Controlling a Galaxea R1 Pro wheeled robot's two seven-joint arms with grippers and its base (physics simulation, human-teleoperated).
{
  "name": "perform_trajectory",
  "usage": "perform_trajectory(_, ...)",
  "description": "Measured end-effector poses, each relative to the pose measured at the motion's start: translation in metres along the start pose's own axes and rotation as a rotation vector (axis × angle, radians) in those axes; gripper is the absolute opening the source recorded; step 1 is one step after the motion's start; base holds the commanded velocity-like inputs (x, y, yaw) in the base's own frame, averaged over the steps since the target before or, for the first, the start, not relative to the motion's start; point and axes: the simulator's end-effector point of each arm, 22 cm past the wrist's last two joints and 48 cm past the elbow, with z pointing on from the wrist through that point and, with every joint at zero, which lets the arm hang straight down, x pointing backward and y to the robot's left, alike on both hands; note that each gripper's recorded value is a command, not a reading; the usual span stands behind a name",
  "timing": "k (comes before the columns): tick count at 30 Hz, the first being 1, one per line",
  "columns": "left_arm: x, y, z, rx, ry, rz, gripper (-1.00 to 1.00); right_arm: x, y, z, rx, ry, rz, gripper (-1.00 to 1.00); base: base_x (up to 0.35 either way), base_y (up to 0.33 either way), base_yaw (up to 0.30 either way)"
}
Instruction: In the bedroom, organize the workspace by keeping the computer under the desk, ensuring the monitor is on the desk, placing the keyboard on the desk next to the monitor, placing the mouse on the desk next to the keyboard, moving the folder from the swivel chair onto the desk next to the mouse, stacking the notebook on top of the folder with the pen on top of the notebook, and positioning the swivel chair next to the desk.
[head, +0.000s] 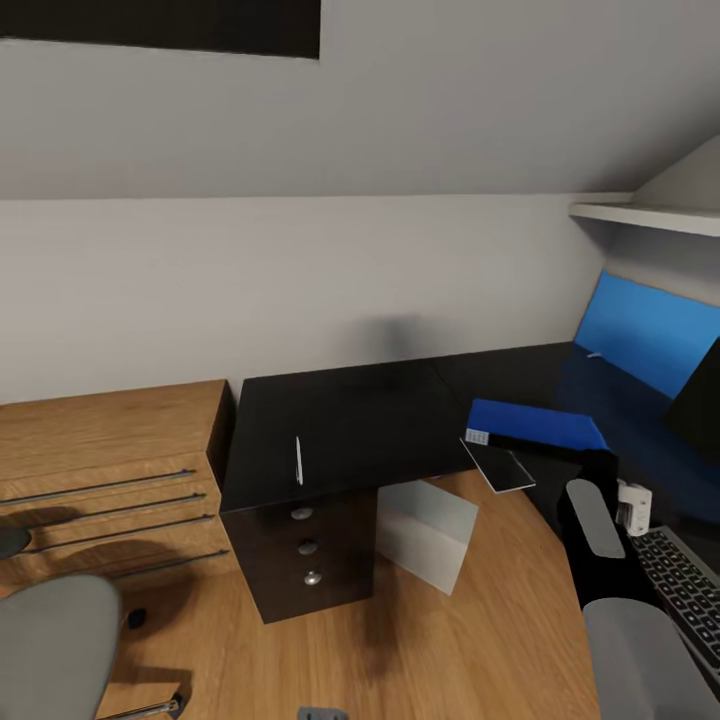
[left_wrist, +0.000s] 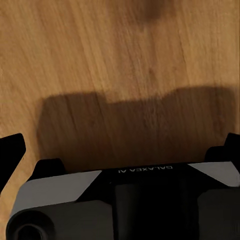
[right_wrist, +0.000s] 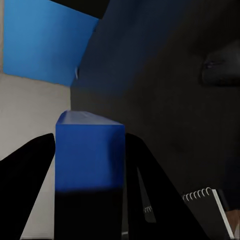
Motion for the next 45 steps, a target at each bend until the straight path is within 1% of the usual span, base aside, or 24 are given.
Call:
perform_trajectory(7,-0.003,-0.001,-0.009,-0.001,-0.004,-0.001,1.0,-0.001,0.012,-0.006,-0.015,0.008,0.006,-1.0,0.0,0.0,0.0)
perform_trajectory(13,-0.004,-0.001,-0.017,-0.002,-0.008,0.007,1.0,-0.002,0.019,-0.01,-0.016,0.011,0.006,-1.0,0.0,0.0,0.0)
perform_trajectory(19,-0.007,-0.002,-0.025,-0.002,-0.013,0.006,1.0,-0.005,0.026,-0.013,-0.017,0.01,0.007,-1.0,0.0,0.0,0.0)
perform_trajectory(23,-0.012,-0.003,-0.03,-0.002,-0.03,0.001,1.0,-0.008,0.03,-0.015,-0.019,0.008,0.006,-1.0,0.0,0.0,0.0)
perform_trajectory(25,-0.014,-0.003,-0.033,-0.002,-0.037,-0.001,1.0,-0.01,0.034,-0.016,-0.031,0.006,0.002,-1.0,0.0,0.0,0.0)
perform_trajectory(30,-0.015,-0.003,-0.039,-0.002,-0.039,-0.002,1.0,-0.013,0.05,-0.019,-0.087,0.003,-0.008,-1.0,0.0,0.0,0.0)
perform_trajectory(33,-0.015,-0.004,-0.042,-0.002,-0.039,-0.002,1.0,-0.014,0.055,-0.021,-0.098,0.003,-0.008,-1.0,0.0,0.0,0.0)
perform_trajectory(45,-0.015,-0.005,-0.042,0.0,-0.04,-0.001,1.0,-0.011,0.055,-0.022,-0.101,0.008,-0.004,-1.0,0.0,0.0,-0.02)
